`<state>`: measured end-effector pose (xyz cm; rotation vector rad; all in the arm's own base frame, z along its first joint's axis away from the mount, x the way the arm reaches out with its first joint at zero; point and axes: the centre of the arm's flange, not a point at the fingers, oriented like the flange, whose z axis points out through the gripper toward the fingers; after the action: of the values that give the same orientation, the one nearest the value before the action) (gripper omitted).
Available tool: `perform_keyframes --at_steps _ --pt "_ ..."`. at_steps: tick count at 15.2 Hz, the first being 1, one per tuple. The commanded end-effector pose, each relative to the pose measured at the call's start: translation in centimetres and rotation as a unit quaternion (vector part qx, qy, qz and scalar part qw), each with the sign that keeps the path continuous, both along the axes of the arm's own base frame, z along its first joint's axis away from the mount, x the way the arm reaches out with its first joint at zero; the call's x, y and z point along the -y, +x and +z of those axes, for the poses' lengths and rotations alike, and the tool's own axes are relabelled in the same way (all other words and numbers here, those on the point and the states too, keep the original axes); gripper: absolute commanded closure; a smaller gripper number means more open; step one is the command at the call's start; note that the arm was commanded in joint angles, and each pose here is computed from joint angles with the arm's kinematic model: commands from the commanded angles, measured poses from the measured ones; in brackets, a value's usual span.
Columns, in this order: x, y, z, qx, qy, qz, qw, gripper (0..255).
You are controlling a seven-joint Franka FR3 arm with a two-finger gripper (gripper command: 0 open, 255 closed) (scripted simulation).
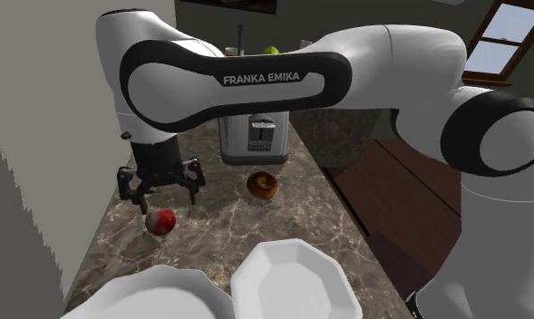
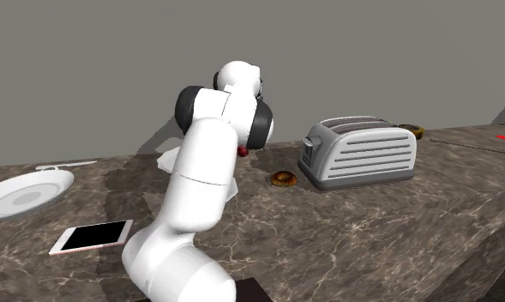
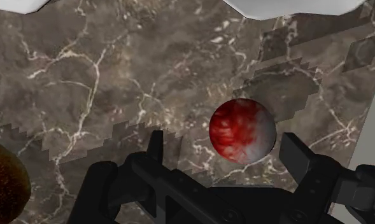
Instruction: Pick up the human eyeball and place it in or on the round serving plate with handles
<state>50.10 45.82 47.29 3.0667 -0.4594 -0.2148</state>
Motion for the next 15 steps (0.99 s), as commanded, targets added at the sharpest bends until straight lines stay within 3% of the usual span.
perform_keyframes --at_steps 1,9,15 --pt "-1.9 1.5 -0.5 0.000 0.001 -0.007 1.0000 0" --pt "-2.4 1.2 -4.5 0.000 0.002 -0.008 1.0000 0" --pt "-2.4 1.2 -4.5 0.000 0.002 -0.008 1.0000 0"
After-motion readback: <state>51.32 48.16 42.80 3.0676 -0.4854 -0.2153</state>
